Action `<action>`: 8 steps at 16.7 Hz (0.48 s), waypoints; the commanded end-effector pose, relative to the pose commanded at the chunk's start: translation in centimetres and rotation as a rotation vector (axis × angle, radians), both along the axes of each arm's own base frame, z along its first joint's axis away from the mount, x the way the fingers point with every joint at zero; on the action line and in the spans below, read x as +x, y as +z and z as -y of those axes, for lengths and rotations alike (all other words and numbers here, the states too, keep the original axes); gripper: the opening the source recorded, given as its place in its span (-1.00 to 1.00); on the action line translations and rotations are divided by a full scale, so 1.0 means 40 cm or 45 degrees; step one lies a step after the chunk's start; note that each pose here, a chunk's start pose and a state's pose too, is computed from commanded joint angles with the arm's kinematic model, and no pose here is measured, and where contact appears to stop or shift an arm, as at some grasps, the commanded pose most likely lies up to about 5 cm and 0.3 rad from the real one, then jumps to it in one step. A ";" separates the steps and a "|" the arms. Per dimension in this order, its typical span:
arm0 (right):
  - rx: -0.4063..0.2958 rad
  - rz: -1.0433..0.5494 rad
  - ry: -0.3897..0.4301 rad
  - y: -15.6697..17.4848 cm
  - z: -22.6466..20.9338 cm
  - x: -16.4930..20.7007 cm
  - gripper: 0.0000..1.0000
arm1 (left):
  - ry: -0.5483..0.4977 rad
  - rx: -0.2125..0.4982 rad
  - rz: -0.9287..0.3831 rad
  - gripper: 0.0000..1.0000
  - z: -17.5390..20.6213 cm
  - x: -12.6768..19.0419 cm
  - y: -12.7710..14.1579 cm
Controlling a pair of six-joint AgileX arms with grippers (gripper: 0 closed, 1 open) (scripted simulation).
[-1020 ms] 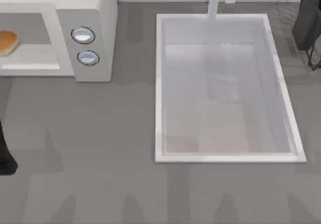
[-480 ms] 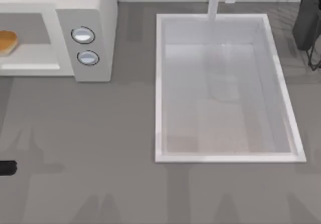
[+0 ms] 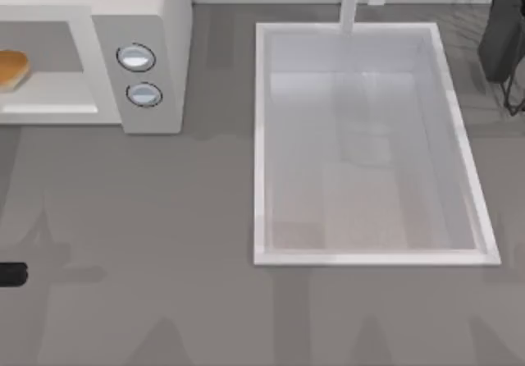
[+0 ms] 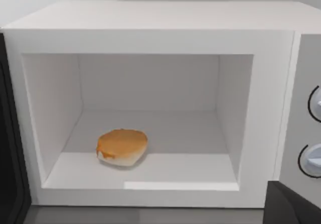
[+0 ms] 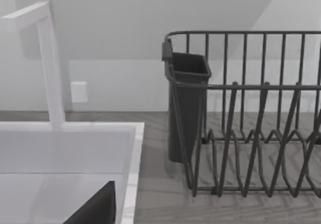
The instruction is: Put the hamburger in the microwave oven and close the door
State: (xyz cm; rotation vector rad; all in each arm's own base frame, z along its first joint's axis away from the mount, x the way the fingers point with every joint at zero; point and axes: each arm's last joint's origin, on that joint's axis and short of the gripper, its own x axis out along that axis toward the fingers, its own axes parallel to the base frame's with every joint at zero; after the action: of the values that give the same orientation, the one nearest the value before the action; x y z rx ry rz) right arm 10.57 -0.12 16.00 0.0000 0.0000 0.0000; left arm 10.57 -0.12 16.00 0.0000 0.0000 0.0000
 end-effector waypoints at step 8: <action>0.000 0.000 0.000 0.000 0.000 0.000 1.00 | 0.000 0.000 0.000 -1.00 0.019 -0.010 0.016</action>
State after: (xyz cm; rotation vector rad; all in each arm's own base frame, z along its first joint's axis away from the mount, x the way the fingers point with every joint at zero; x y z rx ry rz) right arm 10.57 -0.12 16.00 0.0000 0.0000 0.0000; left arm 10.16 -0.88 16.64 0.0000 -0.0002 0.0001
